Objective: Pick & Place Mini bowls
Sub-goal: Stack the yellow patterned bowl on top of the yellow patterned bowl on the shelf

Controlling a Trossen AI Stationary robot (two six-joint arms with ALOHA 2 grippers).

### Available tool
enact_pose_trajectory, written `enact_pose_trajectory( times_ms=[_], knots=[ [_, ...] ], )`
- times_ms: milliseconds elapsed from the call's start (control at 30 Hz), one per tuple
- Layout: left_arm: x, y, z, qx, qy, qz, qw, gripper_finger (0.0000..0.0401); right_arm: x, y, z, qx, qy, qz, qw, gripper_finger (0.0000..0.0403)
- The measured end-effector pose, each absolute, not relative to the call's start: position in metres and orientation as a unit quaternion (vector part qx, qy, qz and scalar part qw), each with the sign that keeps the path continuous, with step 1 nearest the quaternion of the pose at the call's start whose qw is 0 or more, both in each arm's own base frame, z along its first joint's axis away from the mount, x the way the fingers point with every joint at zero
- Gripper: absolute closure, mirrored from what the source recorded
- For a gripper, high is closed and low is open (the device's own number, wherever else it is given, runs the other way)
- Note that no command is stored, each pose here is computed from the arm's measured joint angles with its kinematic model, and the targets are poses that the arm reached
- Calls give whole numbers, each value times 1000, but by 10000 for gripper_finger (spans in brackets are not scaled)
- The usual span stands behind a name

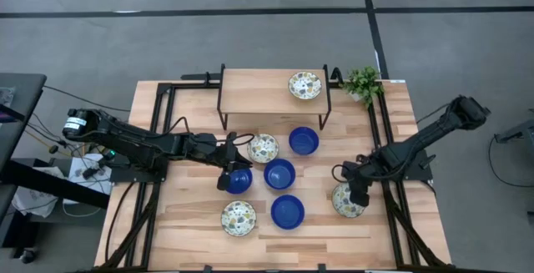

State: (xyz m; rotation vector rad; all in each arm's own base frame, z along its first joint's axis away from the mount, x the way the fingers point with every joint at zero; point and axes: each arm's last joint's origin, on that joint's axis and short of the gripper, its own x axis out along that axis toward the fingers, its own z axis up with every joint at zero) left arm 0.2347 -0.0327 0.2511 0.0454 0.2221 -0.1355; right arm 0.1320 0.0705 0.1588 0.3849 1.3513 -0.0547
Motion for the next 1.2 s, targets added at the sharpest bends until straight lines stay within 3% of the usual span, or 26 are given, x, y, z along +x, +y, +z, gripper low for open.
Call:
enact_pose_trajectory(
  times_ms=[733,1200],
  knots=[
    [235,-33,252,23,107,-68,992,368,145,66,174,192,599,-12,777,311],
    [235,-33,252,23,107,-68,992,368,145,67,176,191,600,-13,777,340]
  ],
)
